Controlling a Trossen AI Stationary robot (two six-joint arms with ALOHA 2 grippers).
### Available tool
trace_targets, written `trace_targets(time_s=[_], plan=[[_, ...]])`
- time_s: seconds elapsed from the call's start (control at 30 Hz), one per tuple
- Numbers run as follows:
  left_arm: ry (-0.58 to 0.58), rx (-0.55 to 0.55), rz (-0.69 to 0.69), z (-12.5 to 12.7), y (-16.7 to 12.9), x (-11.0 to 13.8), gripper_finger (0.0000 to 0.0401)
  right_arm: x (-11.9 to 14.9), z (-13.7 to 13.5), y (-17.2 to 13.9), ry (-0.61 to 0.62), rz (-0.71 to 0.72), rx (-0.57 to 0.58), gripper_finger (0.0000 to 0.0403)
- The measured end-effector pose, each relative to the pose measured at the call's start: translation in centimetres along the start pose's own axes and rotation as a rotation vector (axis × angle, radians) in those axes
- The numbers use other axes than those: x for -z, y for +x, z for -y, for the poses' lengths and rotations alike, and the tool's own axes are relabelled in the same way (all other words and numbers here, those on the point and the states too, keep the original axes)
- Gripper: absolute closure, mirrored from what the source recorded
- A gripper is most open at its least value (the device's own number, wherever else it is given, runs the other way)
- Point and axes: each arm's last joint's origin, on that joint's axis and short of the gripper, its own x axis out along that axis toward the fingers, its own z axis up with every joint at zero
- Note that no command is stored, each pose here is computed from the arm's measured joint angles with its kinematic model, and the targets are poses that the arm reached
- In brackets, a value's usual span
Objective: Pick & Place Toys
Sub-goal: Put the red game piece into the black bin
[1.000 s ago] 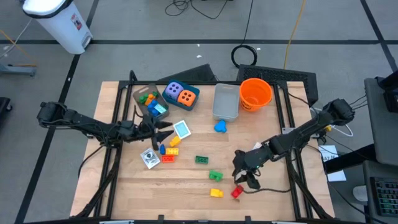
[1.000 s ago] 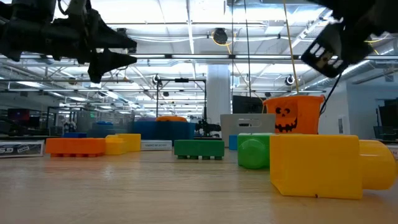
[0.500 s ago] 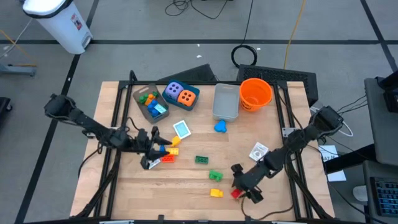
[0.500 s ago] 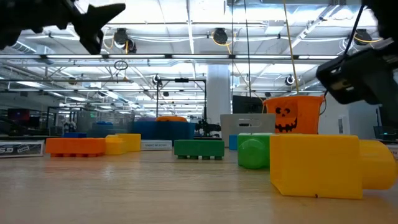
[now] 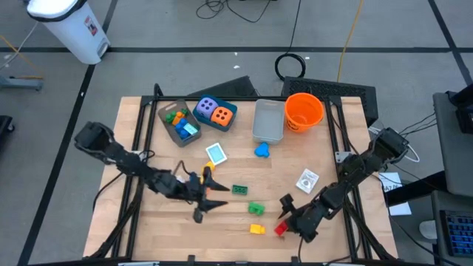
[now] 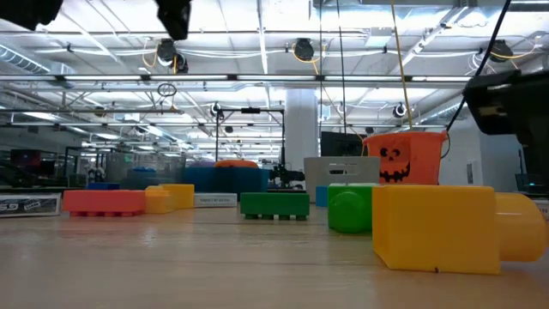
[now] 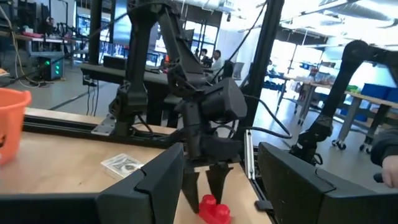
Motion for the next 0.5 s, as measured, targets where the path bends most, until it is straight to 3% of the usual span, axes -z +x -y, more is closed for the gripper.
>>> trace_targets(time_s=[0.23, 0.5], plan=[[0.01, -0.002, -0.005, 0.8, 2.6, 0.7, 0.0185, 1.1, 0.0, 0.2, 0.04, -0.029, -0.024, 0.016], [0.001, -0.005, -0.006, 0.7, 2.9, 0.8, 0.0185, 1.2, -0.1, 0.3, 0.048, 0.044, -0.06, 0.0228]])
